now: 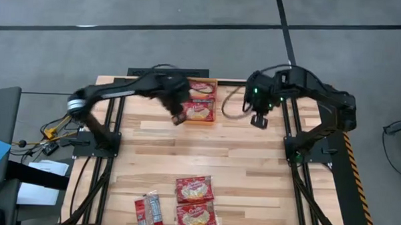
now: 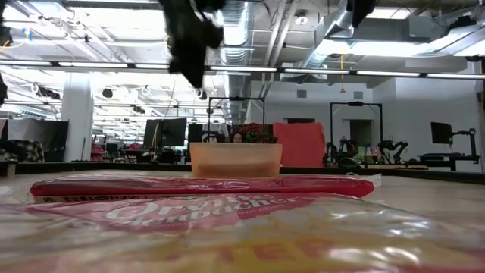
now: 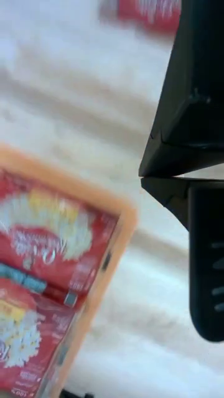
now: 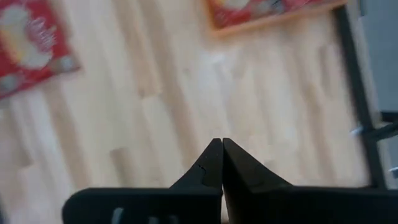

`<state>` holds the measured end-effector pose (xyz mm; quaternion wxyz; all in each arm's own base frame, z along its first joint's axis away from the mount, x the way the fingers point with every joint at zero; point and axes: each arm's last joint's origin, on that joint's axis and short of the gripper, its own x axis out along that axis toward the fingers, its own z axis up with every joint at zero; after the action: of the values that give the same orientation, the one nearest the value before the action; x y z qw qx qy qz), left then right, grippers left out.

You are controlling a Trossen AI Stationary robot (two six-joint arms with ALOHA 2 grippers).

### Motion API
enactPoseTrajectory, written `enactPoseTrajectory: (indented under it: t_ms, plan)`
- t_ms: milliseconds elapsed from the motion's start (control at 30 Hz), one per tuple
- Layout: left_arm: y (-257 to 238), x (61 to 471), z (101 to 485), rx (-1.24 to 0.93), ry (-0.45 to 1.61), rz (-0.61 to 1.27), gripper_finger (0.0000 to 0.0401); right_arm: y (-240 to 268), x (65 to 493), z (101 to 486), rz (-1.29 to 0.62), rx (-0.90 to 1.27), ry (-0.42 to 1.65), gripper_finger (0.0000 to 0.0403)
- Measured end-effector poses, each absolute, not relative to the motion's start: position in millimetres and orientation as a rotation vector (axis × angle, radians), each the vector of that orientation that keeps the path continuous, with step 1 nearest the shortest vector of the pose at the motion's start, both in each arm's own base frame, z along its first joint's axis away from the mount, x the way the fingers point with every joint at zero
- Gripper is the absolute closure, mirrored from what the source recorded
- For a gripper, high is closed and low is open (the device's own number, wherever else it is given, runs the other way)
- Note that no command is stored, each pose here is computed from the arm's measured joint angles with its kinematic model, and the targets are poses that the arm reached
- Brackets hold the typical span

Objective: Sort popcorn bags into baskets
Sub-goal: Put the red popcorn bag into the orange bin

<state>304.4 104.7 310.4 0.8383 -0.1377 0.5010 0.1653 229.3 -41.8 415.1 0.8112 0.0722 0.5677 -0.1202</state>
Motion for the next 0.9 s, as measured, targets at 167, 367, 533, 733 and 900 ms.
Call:
enactPoseTrajectory:
  t_ms: [167,367,533,733,900]
  plan:
    - [48,245,331,-0.383,0.852,0.331,0.0401,6,238,405,-0.157,0.164,1.162,0.0364]
    - [-2,189,305,-0.556,0.678,0.288,0.0364,67,267,360,0.042,0.117,0.988,0.0315]
    - [-30,167,276,-0.708,0.588,0.148,0.0285,96,297,314,0.129,0.107,0.876,0.0229]
    - [-51,159,241,-0.817,0.613,0.061,0.0201,147,340,268,0.29,-0.017,0.724,0.0147]
    - [-59,158,216,-0.837,0.694,0.107,0.0173,184,365,222,0.379,-0.17,0.738,0.0138]
